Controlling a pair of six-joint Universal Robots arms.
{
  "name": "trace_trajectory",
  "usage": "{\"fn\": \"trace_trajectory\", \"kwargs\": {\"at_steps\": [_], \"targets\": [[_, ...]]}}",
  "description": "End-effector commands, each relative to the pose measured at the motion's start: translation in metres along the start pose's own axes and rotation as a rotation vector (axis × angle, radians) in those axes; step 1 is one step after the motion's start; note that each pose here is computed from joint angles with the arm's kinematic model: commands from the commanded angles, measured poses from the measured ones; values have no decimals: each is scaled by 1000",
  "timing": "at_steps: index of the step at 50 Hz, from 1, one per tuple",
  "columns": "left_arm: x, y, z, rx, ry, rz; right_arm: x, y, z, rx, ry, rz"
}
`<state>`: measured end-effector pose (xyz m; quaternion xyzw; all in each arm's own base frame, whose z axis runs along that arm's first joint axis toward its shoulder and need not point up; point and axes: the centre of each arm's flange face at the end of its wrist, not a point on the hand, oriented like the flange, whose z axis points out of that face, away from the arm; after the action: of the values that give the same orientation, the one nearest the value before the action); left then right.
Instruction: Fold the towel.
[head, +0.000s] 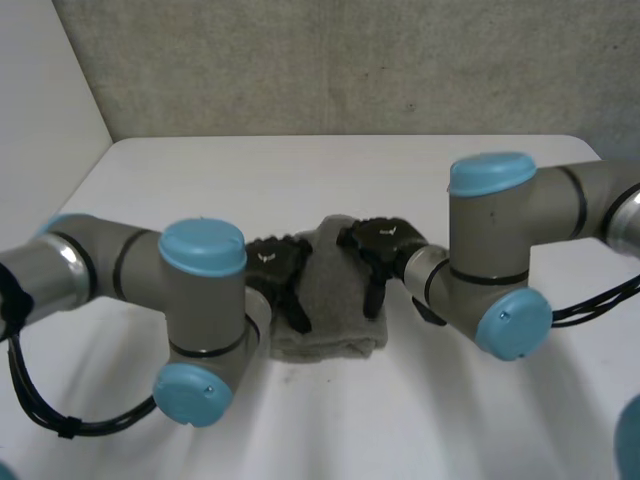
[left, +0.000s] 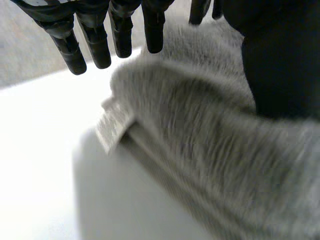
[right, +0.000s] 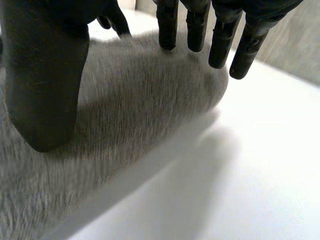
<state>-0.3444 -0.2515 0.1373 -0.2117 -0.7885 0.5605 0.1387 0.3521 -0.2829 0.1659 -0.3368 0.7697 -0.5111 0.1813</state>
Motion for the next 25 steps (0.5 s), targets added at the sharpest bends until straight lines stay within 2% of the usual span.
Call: {"fn": "trace_trajectory", "kwargs": {"at_steps": [1,6,8,11,13,16,19,25], "targets": [[-6,-61,-21,151,-7,-25,9,-51,-31,135,34,-6],[-29,-128,-54,329,-51,-59,29,-89,-66,241,126,-7],[-39,-142,-63,364,-73,-67,48,-112,-92,304,242,0],[-56,-165,-82,408,-117,-71,57,-121,-105,330,302,5],[-65,-173,-91,420,-139,-69,71,-129,-123,356,397,19],[-80,-182,-103,422,-183,-62,78,-131,-132,358,441,26],[-91,-181,-108,392,-216,-59,78,-130,-134,352,446,28],[-93,-174,-110,336,-223,-60,81,-118,-133,314,457,36]]}}
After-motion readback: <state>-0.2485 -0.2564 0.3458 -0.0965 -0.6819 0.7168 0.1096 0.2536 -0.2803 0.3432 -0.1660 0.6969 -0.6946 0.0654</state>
